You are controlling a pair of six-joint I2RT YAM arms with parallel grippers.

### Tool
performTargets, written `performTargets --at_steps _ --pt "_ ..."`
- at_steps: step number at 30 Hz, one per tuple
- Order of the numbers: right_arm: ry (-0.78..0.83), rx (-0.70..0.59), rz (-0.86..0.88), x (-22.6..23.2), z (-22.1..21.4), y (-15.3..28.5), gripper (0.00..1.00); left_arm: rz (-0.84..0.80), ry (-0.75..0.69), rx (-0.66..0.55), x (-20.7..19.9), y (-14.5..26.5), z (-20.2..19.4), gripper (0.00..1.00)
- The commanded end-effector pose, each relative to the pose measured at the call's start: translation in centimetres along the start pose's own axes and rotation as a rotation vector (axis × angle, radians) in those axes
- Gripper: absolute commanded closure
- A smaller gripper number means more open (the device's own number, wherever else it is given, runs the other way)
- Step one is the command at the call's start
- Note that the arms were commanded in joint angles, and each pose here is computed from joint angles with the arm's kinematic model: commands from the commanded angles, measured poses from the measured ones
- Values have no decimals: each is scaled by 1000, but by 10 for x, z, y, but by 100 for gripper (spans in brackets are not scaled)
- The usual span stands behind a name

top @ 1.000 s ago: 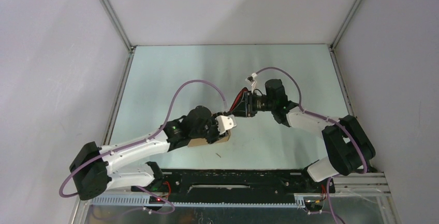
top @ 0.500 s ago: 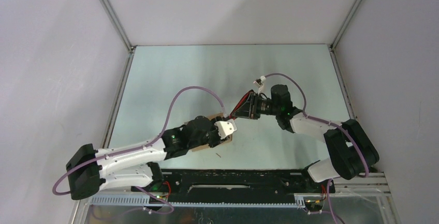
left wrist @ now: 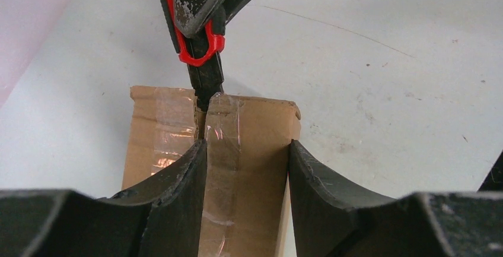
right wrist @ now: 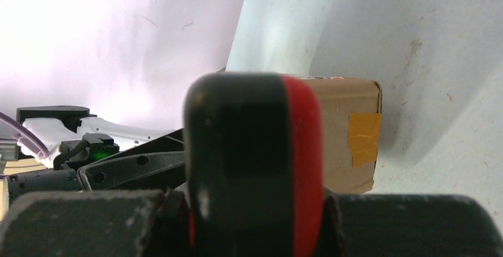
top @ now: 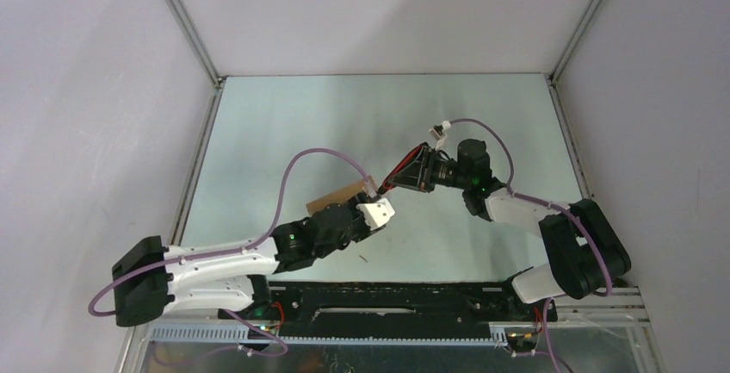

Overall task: Unpack the express box
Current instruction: Cut the express box at the center of the board.

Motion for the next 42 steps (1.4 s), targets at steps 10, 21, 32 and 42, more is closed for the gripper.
performTargets --at_steps 10,21,32,42 --pt "36 145 9 7 -53 -8 100 471 72 -88 74 1 25 100" --pt "23 132 25 -16 -33 14 100 474 104 -124 83 19 16 100" --pt "25 222 50 6 -66 4 100 609 83 -134 106 19 20 100" --pt "-1 222 25 -11 -71 10 100 637 107 -172 115 26 27 100"
Point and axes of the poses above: each gripper's point midway between its finger pads, its own y axis back along the fingers, its own x axis along the line the jaws close on, z = x × y, the point moved 2 cm from there along y, back along the fingers
